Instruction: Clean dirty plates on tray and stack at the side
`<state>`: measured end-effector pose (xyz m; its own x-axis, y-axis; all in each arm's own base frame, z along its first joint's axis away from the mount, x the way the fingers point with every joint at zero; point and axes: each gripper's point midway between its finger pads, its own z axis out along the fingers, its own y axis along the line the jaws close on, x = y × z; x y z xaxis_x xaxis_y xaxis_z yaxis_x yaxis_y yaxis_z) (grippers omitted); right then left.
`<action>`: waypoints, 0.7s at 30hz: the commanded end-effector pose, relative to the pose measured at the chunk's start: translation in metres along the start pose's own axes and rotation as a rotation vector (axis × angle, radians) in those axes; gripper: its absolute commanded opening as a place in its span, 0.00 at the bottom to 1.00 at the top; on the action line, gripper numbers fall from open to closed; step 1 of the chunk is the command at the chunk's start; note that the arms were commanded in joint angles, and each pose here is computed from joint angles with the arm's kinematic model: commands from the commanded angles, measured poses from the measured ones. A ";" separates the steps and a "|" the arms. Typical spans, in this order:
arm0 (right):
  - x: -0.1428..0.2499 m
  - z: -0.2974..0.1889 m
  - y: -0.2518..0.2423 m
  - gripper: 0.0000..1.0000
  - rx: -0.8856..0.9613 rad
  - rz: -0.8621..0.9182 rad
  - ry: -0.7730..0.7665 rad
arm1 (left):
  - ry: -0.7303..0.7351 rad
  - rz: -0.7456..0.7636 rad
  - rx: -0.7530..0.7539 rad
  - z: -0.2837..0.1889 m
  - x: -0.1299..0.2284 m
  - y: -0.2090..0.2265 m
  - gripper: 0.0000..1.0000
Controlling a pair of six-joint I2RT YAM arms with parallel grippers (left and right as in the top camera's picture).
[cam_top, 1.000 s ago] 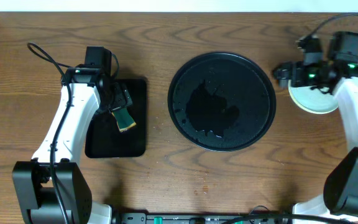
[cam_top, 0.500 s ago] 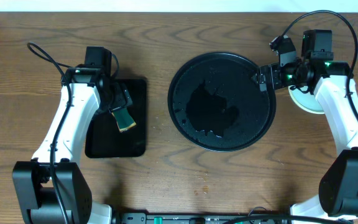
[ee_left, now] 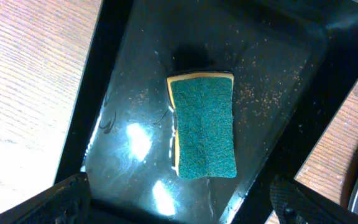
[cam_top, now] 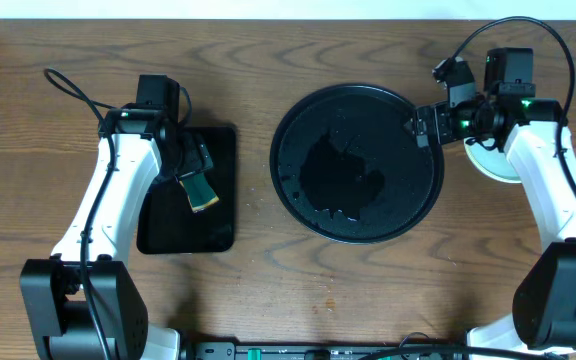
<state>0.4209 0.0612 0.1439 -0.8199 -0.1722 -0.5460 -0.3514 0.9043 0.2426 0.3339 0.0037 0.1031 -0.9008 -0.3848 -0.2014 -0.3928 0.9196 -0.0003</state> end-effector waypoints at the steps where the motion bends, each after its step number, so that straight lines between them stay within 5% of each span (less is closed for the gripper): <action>1: -0.018 -0.044 0.036 0.99 -0.007 -0.098 -0.100 | 0.006 0.006 -0.013 0.002 0.001 0.004 0.93; 12: -0.029 -0.261 0.140 0.99 0.109 -0.425 -0.664 | 0.007 0.006 -0.013 0.002 0.001 0.003 0.93; 21: 0.018 -0.310 0.147 0.99 0.303 -0.575 -1.152 | 0.007 0.006 -0.013 0.002 0.001 0.004 0.93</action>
<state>0.2146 0.0784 0.4557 0.2982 -0.2466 -0.9221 -0.3432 0.8737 -0.3447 0.3335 0.0036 0.1028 -0.9011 -0.3848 -0.1998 -0.3927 0.9197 -0.0003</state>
